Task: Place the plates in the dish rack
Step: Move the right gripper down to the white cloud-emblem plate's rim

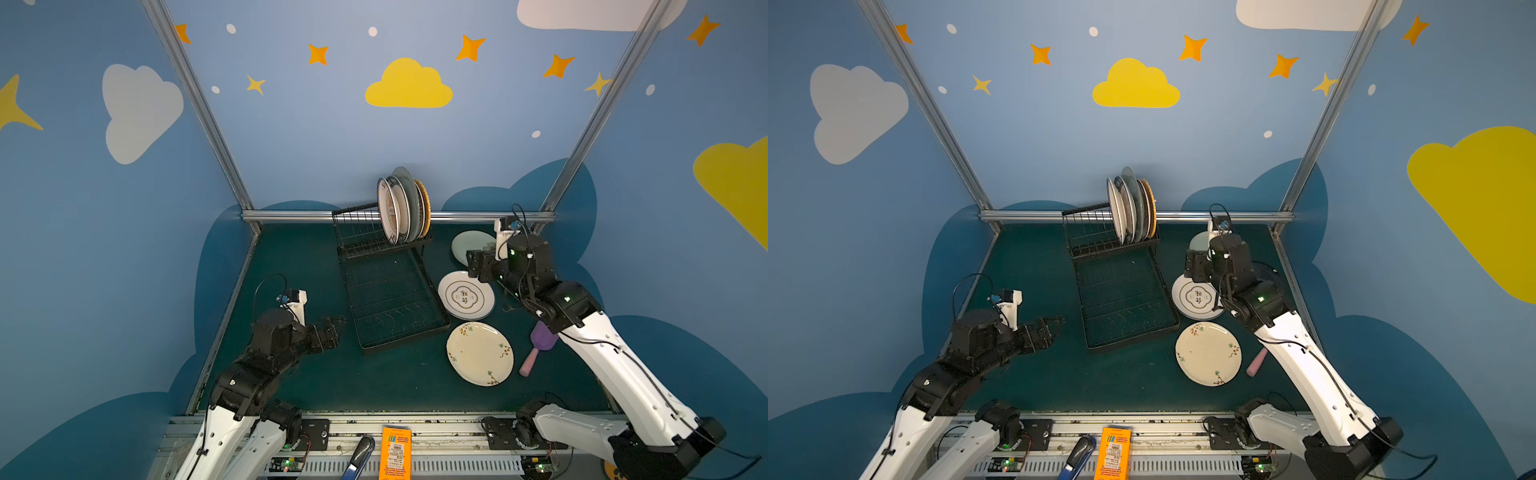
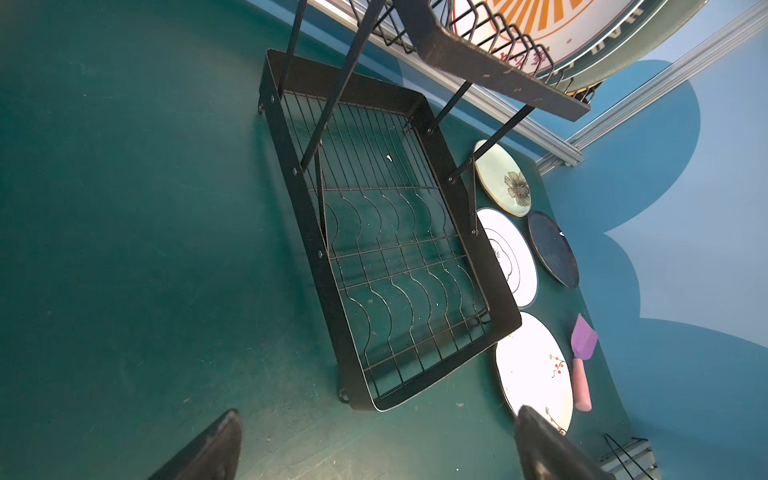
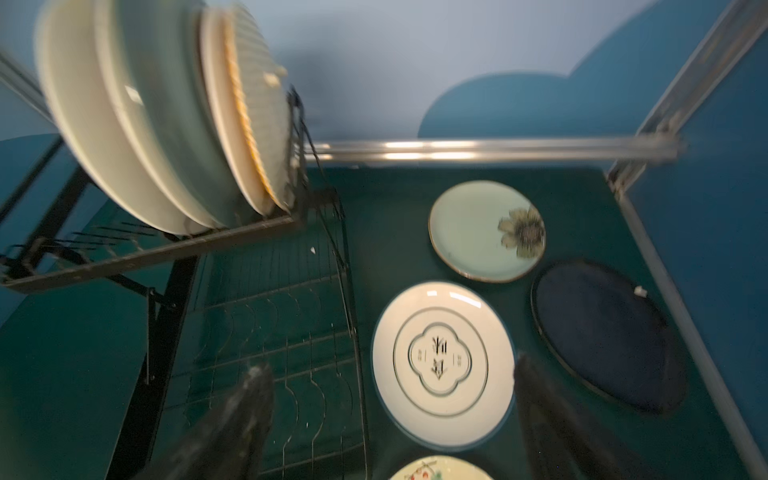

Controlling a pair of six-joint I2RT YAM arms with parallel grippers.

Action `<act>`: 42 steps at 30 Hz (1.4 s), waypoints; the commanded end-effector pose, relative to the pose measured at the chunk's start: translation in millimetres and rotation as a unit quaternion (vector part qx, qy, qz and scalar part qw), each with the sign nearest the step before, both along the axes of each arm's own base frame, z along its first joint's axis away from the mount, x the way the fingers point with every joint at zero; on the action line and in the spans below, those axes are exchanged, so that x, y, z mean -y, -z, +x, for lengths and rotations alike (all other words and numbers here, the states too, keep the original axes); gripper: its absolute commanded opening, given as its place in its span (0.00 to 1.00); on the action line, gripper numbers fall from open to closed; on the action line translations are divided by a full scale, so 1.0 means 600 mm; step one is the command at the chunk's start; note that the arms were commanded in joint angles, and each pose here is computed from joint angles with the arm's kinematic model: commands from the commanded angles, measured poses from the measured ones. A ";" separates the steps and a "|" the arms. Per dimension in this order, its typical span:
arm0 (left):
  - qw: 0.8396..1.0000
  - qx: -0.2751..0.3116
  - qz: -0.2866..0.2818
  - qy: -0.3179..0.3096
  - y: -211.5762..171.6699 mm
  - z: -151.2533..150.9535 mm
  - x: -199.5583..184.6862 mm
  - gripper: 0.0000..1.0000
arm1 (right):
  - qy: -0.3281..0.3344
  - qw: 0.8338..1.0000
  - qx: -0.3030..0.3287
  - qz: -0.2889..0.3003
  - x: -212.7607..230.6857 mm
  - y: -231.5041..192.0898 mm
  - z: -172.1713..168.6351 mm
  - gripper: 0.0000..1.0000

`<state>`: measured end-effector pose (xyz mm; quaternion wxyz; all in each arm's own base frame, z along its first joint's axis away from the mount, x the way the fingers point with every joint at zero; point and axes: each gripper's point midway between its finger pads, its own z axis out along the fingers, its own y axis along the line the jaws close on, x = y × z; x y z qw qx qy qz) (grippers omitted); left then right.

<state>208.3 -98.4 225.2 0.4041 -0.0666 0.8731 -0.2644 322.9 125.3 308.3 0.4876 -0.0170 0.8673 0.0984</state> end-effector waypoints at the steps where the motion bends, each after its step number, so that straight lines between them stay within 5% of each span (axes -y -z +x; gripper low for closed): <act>1: 1.000 0.011 -0.002 0.008 -0.005 -0.001 0.002 1.00 | 0.002 0.990 -0.098 0.098 0.014 0.108 -0.020 0.89; 6: 1.000 0.010 -0.003 0.009 -0.003 -0.001 0.004 1.00 | 0.061 0.967 -0.158 0.191 0.075 0.225 0.001 0.89; 12: 1.000 0.008 -0.012 0.023 -0.004 -0.005 0.012 1.00 | 0.113 0.949 -0.188 0.225 0.115 0.310 0.057 0.87; 18: 0.999 0.015 -0.019 0.033 -0.008 -0.009 0.018 1.00 | 0.096 0.908 -0.317 0.256 0.114 0.362 0.087 0.74; 21: 0.999 0.018 -0.019 0.032 -0.010 -0.009 0.017 1.00 | 0.088 0.894 -0.333 0.285 0.113 0.393 0.103 0.67; 35: 0.999 0.015 -0.015 0.026 -0.008 -0.007 0.013 1.00 | 0.121 0.884 -0.348 0.289 0.146 0.433 0.107 0.63; 42: 0.999 0.014 -0.014 0.025 -0.005 -0.006 0.013 1.00 | 0.128 0.897 -0.308 0.290 0.161 0.395 0.079 0.68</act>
